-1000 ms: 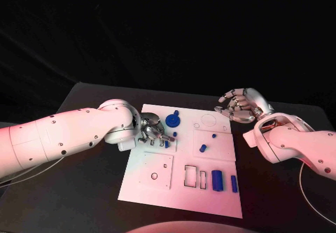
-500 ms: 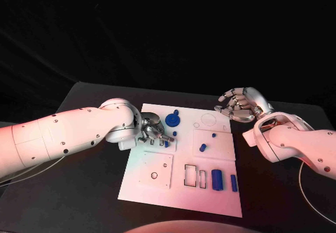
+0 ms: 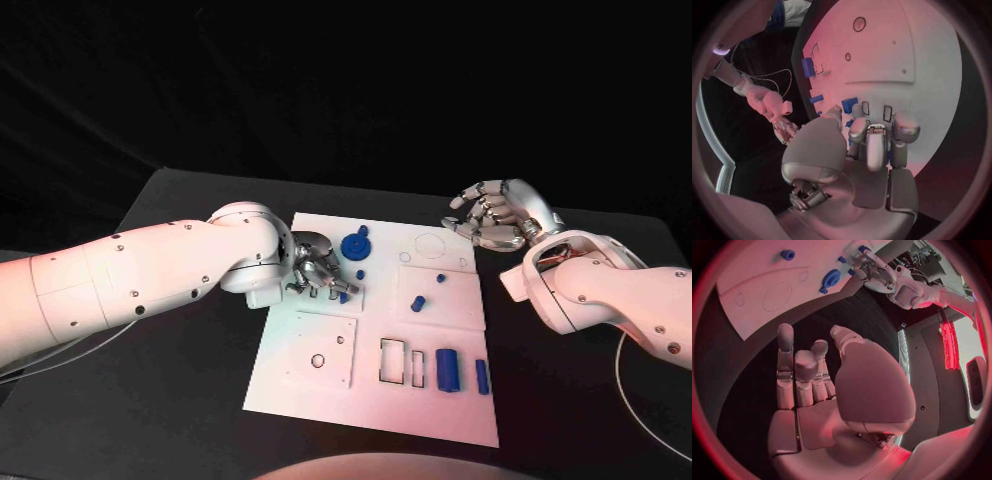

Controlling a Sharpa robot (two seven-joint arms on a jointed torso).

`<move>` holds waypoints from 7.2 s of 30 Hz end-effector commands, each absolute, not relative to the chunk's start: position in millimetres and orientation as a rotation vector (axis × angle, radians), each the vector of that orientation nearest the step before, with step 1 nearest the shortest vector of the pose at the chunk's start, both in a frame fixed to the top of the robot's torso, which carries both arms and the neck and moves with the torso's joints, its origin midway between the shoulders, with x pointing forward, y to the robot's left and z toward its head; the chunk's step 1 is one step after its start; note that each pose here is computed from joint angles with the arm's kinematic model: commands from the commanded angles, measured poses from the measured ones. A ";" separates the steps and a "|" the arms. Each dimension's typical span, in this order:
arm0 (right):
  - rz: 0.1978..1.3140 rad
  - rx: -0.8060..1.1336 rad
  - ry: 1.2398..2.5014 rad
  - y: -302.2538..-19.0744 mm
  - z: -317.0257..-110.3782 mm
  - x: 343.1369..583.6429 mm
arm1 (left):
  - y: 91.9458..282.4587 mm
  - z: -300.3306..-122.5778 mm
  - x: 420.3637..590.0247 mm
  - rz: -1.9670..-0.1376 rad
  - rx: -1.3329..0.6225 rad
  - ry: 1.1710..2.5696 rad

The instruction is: Assemble the parts on the task board

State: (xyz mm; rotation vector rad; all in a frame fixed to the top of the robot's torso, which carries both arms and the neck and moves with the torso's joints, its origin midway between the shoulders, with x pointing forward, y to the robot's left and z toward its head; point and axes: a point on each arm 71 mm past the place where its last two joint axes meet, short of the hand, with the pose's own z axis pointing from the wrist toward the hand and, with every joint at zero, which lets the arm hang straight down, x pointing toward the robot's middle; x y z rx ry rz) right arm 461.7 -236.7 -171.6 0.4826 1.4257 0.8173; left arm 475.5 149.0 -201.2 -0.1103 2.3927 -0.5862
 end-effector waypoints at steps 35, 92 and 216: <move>0.829 0.468 1.423 -234.9 -171.0 461.7 | 149.1 -194.3 465.6 -0.662 -0.155 2.399; 0.834 0.469 1.424 -235.4 -171.3 462.1 | 159.5 -203.4 461.8 -0.491 -0.001 2.251; 0.839 0.474 1.439 -236.6 -172.1 461.5 | 156.4 -207.0 464.7 -0.484 0.008 2.287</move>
